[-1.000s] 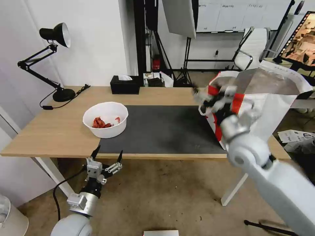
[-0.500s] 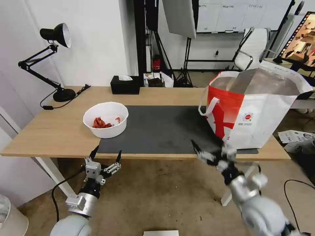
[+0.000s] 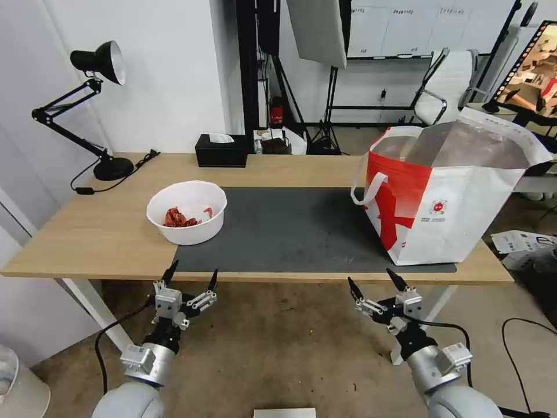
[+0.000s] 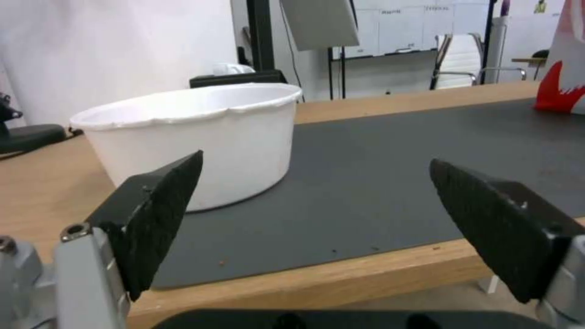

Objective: Pick up the trash from the table and place it into the takeout bag.

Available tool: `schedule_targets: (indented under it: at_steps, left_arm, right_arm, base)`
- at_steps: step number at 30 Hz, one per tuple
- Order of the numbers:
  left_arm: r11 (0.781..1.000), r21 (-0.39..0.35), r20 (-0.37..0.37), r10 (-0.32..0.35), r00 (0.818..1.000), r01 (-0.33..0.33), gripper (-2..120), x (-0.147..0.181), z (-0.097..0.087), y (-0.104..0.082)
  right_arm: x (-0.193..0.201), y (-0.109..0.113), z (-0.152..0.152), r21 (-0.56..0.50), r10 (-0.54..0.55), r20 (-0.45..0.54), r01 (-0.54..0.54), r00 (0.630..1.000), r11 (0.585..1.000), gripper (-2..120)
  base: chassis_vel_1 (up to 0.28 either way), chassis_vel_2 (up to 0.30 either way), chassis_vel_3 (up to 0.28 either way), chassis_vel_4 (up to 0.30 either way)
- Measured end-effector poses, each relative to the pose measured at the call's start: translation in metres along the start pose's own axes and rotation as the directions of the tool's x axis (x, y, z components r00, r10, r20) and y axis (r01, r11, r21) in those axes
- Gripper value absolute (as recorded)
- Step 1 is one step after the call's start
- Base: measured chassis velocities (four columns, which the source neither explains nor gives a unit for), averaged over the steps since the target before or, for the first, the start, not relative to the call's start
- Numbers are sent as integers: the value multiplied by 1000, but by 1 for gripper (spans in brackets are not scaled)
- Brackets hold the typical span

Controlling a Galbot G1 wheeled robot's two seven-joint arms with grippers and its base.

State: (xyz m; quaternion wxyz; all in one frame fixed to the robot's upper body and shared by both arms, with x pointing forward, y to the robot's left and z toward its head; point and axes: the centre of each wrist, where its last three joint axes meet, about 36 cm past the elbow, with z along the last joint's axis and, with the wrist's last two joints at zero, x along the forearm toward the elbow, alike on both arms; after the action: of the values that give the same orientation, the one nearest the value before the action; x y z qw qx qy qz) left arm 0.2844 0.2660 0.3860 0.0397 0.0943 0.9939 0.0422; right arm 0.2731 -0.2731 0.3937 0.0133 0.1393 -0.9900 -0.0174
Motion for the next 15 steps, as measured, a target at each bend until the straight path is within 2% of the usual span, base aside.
schedule_targets:
  at_steps: [3, 6, 7, 8, 10, 11, 12, 15]
  left_arm:
    - [1000, -3, 5, -23, 1000, 23, 100, -9, -6, 8]
    - [994, 9, 20, -105, 994, 105, 100, -38, -38, 38]
    - [994, 9, 20, -105, 994, 105, 100, -38, -38, 38]
    - [989, 21, 15, -145, 989, 145, 100, -46, -51, 51]
    - [981, 54, -37, -186, 982, 188, 100, -68, -74, 78]
    - [978, 70, -64, -190, 980, 194, 100, -83, -83, 91]
    - [978, 70, -64, -190, 980, 194, 100, -83, -83, 91]
    - [969, 138, -162, -182, 970, 205, 100, -134, -112, 132]
  right_arm:
    - [0, 0, 0, 0, 0, 0, 0, 1000, 1000, 100]
    - [-1, 0, 0, -1, 0, -1, 0, 1000, 1000, 100]
    - [-1, 0, 0, -1, 0, -1, 0, 1000, 1000, 100]
    - [-1, 0, 0, -2, 1, -1, -1, 1000, 1000, 100]
    - [-1, 0, 0, -2, 1, 0, -1, 1000, 1000, 100]
    - [-1, 0, 0, -2, 1, -1, -1, 1000, 1000, 100]
    - [-1, 0, 0, -2, 1, -1, -1, 1000, 1000, 100]
    - [-2, 0, -1, -3, 1, -1, -1, 1000, 1000, 100]
  base:
    - [0, 0, 0, 0]
    - [0, 0, 0, 0]
    - [0, 0, 0, 0]
    - [0, 0, 0, 0]
    - [0, 0, 0, 0]
    - [0, 0, 0, 0]
    - [0, 0, 0, 0]
    - [0, 0, 0, 0]
